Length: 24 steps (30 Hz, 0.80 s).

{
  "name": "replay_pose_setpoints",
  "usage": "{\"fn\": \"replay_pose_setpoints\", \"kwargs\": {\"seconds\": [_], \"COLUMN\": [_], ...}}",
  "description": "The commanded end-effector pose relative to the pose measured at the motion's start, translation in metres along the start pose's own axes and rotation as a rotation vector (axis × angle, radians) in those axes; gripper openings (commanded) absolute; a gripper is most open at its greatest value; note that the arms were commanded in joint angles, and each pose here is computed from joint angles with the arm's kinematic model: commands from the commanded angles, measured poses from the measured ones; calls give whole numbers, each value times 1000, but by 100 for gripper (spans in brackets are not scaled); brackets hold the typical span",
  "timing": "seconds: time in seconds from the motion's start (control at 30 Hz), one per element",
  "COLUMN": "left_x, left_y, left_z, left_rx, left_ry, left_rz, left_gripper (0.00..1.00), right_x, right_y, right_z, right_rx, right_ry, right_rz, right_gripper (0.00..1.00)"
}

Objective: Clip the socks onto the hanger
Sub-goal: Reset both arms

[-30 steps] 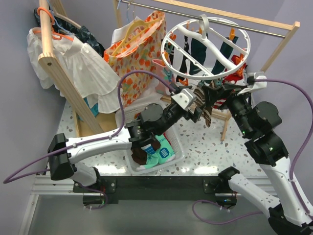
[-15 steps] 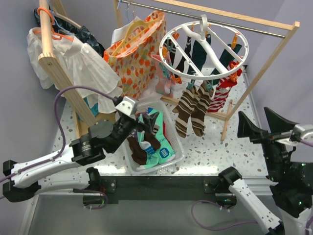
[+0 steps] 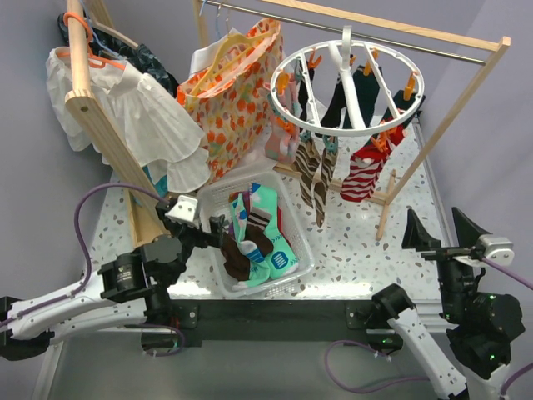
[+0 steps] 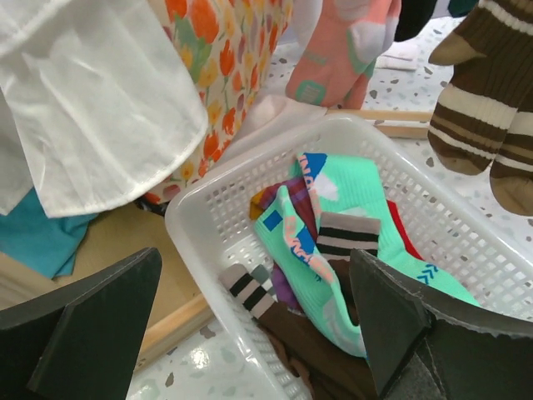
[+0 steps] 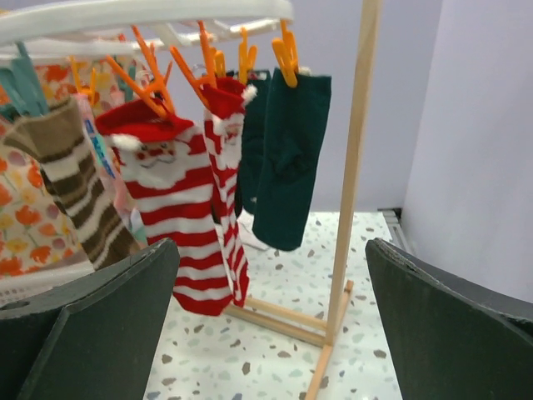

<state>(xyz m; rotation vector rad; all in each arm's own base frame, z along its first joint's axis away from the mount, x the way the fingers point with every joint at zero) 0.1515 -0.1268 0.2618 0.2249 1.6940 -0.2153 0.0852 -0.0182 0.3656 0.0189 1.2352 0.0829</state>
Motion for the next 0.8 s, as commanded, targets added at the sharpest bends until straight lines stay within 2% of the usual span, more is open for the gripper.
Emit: {"fn": "replay_pose_setpoints", "kwargs": {"seconds": [0.0, 0.77], "left_x": [9, 8], "left_y": [7, 15], "left_z": [0, -4], "left_rx": [-51, -46], "left_ry": [-23, -88], "left_rz": [-49, -100], "left_gripper": [100, 100], "right_x": [8, 21], "right_y": [-8, 0], "right_z": [-3, 9], "right_rx": [51, 39], "right_ry": [10, 41], "right_rz": [-27, -47], "right_gripper": [99, 99]}}
Point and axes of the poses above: each gripper's point midway between its finger pads, its own z axis out along the fingers, its own y axis along the line the jaws close on, x = y × z, the point moved 5 cm from there along -z, back along the fingers
